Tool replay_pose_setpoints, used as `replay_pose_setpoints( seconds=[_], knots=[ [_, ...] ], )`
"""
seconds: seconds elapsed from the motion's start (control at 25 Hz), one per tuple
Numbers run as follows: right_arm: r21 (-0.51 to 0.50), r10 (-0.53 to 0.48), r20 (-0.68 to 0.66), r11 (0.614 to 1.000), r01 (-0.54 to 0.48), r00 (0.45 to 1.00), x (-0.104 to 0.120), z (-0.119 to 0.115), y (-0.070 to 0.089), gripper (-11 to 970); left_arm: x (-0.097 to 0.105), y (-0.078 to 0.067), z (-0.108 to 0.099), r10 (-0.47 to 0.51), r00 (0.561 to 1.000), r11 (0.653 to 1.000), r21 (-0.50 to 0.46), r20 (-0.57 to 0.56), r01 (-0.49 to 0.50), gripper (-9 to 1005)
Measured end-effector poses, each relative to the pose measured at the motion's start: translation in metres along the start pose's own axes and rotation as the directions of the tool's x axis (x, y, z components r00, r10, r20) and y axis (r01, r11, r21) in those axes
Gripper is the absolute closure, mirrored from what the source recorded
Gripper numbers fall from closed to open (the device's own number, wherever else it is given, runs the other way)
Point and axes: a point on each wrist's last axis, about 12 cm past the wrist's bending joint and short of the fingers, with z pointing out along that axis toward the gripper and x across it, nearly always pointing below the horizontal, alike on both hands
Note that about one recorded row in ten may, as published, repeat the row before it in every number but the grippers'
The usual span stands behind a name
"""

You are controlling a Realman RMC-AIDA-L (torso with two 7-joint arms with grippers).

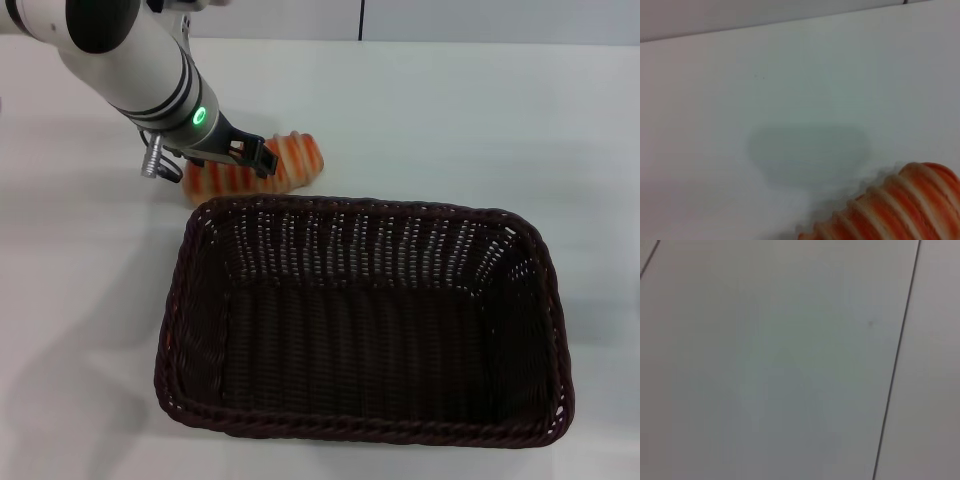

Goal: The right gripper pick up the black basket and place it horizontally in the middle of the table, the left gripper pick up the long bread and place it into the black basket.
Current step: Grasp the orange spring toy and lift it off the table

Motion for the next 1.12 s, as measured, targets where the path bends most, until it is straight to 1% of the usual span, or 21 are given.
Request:
replay_pose_setpoints(
  seconds=[0.24,0.32,0.76,0.96,1.12],
  knots=[
    [0.001,0.001,0.005,1.000,-0.001,1.000,-0.001,0.000,0.000,592,0.002,0.000,0.005,0.004,1.000,1.000,-0.002,0.000,-0.004,187],
    [0.003,0.002,0.007,1.000,-0.002,1.000,-0.002,-0.001,0.000,592,0.005,-0.001,0.011,0.009,1.000,1.000,-0.002,-0.003,-0.009,187],
    [0.003,0.005,0.011,1.000,-0.005,1.000,-0.003,-0.002,0.000,591,0.004,-0.006,0.014,0.050,0.999,0.999,-0.004,0.006,-0.050,188],
    [0.005,0.007,0.013,1.000,-0.007,1.000,-0.003,-0.003,0.000,591,0.003,-0.006,0.014,0.053,0.999,0.999,-0.001,0.014,-0.053,319],
    [0.005,0.007,0.013,1.000,-0.007,1.000,-0.003,-0.003,-0.001,591,0.001,-0.007,0.010,0.059,0.998,0.998,0.002,0.031,-0.059,336]
  ],
)
